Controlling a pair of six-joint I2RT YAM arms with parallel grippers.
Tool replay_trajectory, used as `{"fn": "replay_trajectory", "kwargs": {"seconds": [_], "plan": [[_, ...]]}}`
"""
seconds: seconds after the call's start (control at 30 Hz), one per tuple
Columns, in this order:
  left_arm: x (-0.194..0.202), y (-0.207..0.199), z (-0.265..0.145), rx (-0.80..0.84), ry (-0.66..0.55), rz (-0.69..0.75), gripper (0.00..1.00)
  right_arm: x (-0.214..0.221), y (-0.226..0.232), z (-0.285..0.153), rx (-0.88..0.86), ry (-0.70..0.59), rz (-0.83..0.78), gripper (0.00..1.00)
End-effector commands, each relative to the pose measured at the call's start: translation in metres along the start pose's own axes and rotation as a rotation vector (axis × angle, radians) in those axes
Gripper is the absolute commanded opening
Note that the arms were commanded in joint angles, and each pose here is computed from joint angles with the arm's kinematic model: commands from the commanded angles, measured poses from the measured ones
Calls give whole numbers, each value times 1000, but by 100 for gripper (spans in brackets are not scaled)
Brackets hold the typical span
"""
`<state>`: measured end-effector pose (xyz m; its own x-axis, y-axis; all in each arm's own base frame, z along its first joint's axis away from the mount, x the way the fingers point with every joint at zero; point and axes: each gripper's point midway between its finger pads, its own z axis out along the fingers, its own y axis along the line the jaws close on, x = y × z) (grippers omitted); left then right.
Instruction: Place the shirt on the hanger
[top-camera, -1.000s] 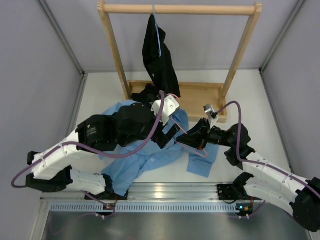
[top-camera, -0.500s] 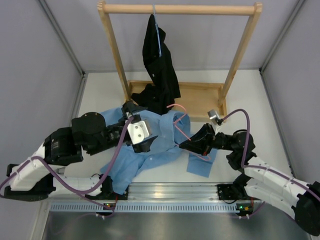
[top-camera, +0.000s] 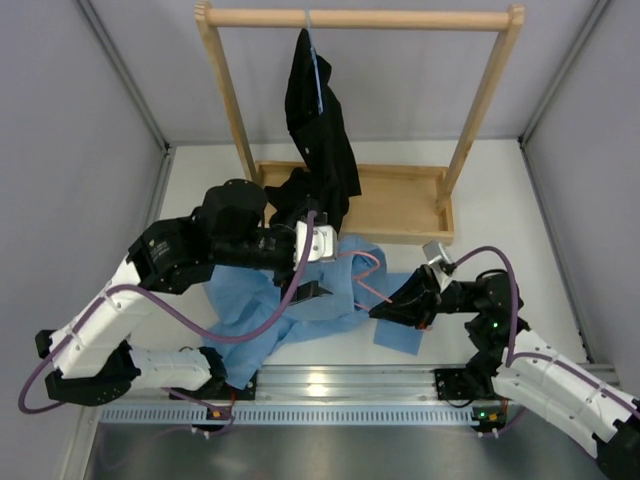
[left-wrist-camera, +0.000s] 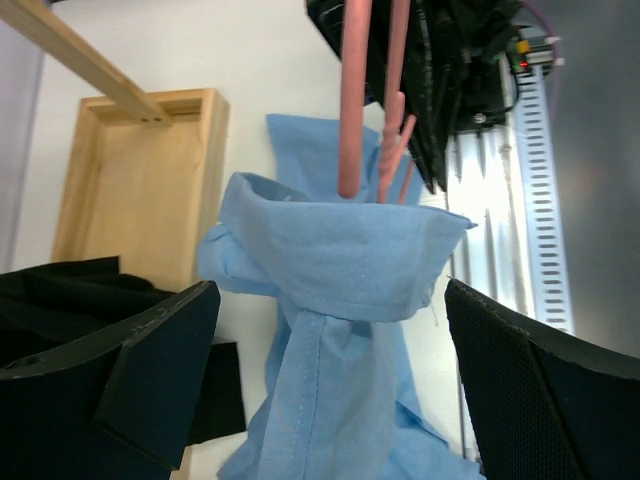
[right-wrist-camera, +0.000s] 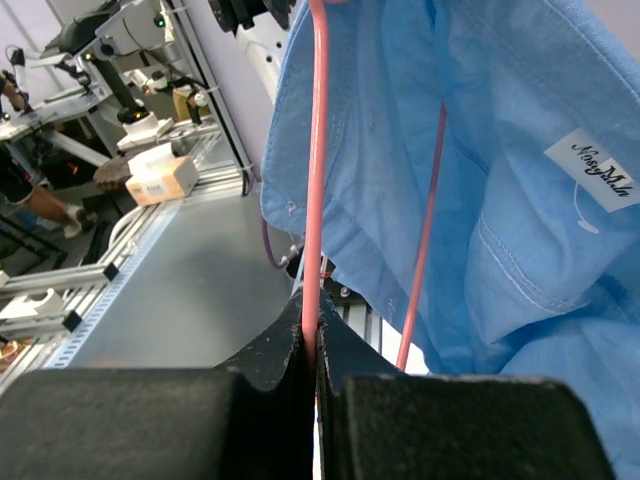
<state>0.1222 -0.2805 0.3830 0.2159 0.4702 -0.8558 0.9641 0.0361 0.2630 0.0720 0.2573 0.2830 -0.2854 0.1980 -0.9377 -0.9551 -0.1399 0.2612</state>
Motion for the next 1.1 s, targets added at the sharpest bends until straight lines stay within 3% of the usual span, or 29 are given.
{"fn": "replay_trajectory", "kwargs": {"seconds": [0.0,0.4,0.63,0.77,0.83,0.97,1.03,1.07], "plan": [[-17,-42,-20,232,-113,-24,98,-7,16,0,-71,13,-118,0],[8,-56,9,374,-30,-169,91,-8,28,-2,-129,52,-179,0],[30,-59,25,395,42,-232,76,-12,28,-1,-130,56,-196,0],[37,-61,28,397,60,-239,60,-15,27,0,-126,55,-204,0],[36,-61,26,395,52,-232,41,-15,25,1,-116,59,-203,0],[32,-59,22,376,31,-212,20,-15,23,1,-106,56,-204,0],[30,-58,20,361,21,-206,2,-15,24,1,-107,50,-196,0],[31,-57,20,352,20,-206,0,-17,26,1,-113,43,-205,0]]}}
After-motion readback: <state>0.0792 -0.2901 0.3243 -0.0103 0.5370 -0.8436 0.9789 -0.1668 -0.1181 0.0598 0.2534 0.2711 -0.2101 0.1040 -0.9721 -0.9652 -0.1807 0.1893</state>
